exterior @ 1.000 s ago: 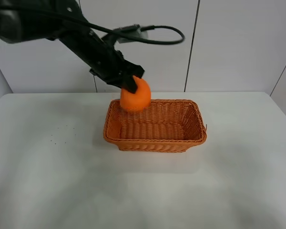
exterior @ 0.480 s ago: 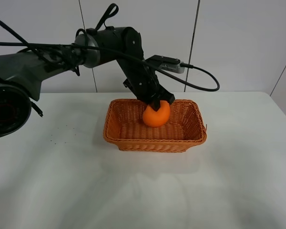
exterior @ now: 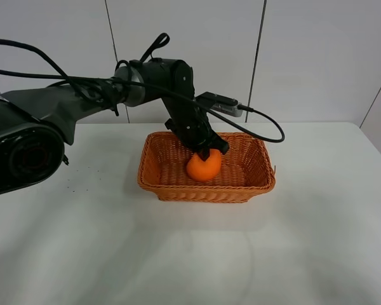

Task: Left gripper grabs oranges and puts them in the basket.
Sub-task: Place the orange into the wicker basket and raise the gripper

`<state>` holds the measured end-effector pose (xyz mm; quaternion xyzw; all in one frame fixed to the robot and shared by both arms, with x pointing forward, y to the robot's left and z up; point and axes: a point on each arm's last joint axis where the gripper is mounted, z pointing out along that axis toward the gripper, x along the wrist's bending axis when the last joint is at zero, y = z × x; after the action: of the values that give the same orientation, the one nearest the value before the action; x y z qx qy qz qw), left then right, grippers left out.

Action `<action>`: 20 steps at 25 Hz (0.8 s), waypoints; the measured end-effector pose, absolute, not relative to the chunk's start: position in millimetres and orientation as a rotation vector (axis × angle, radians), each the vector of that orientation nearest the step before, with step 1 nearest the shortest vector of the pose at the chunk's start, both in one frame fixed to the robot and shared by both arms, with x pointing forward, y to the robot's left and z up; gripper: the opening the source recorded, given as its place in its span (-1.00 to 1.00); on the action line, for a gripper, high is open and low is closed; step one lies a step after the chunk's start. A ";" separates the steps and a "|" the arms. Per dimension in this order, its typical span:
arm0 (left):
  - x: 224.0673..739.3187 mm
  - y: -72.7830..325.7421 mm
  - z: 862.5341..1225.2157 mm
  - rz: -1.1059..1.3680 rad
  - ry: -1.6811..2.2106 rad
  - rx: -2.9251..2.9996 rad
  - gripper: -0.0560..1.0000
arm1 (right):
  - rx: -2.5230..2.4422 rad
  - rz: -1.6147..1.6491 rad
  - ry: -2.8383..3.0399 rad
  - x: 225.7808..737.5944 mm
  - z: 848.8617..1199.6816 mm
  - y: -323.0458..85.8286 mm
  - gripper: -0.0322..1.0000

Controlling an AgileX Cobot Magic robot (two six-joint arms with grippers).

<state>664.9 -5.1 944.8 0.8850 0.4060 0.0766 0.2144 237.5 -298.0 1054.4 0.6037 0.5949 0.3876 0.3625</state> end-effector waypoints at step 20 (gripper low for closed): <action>667.7 -7.2 926.7 0.199 1.137 2.464 -0.62 | 1.555 0.998 1.532 237.5 1054.4 -298.0 0.41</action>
<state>667.7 -7.2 926.7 0.8855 0.4088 0.0716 0.2088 237.5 -298.0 1054.4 0.6037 0.5949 0.3876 0.3625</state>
